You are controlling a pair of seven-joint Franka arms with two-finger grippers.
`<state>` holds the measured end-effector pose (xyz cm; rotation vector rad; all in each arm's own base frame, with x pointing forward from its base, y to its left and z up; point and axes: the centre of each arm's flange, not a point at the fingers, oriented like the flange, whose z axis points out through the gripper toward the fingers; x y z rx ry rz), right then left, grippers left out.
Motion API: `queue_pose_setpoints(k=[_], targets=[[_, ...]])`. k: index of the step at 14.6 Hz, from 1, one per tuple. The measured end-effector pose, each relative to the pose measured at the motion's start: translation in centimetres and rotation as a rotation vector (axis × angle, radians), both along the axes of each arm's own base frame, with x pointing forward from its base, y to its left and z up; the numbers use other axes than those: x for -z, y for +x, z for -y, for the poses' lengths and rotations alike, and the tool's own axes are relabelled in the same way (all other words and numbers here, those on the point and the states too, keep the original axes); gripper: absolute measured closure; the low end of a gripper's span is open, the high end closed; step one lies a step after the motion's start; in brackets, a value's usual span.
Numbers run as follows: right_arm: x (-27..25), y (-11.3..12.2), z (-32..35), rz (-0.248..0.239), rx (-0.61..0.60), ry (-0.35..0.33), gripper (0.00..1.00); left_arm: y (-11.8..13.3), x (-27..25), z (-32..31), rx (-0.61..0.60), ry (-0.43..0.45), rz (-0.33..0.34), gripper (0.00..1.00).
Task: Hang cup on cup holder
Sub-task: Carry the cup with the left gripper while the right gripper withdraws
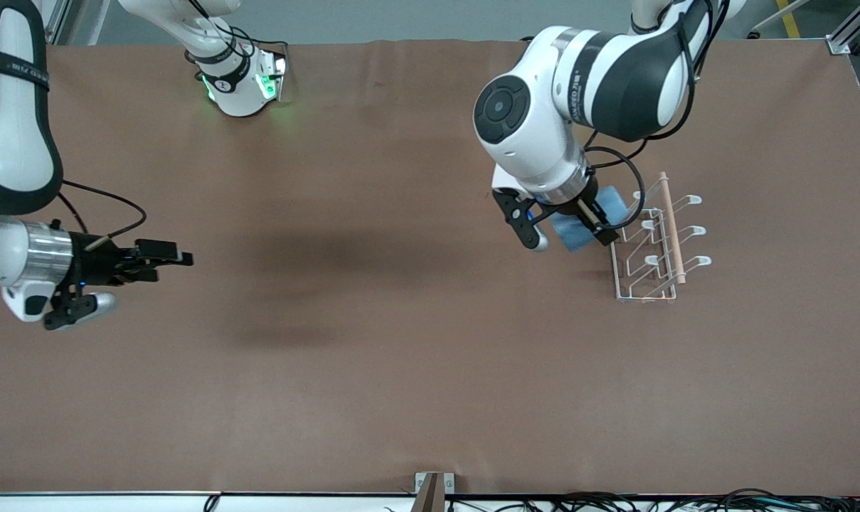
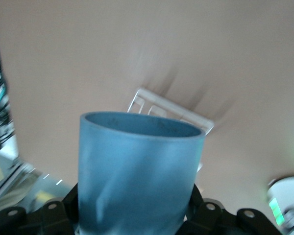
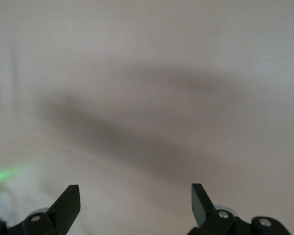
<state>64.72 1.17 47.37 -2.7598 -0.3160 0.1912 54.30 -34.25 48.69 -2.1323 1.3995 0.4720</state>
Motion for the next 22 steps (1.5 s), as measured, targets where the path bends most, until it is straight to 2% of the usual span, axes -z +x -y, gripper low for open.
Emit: queue_pose_setpoints(k=[4,8,9,11,15,18,22], targets=[[-5.4,-0.9,0.1,0.035,0.003,-0.205,0.0,0.9,1.7,-2.3,0.079,0.262,-0.044,0.2],[-9.8,-1.3,1.4,0.108,0.002,-0.33,0.0,0.8,4.5,-3.8,0.075,0.404,-0.092,0.2],[-10.2,-1.3,1.9,0.113,0.001,-0.34,0.0,0.8,5.4,-4.3,0.073,0.426,-0.107,0.2],[-11.1,-1.9,2.6,0.08,-0.003,-0.346,0.0,0.7,7.5,-5.7,0.063,0.467,-0.152,0.2],[-13.7,-2.4,3.6,0.098,-0.003,-0.349,0.0,1.4,11.7,-8.2,0.063,0.565,-0.204,0.2],[-13.8,-3.1,4.1,0.051,-0.001,-0.347,0.01,1.8,16.0,-8.9,0.084,0.638,-0.247,0.2],[-14.9,-3.1,4.2,0.077,0.074,-0.358,0.0,2.0,19.5,-9.2,0.096,0.7,-0.255,0.2]])
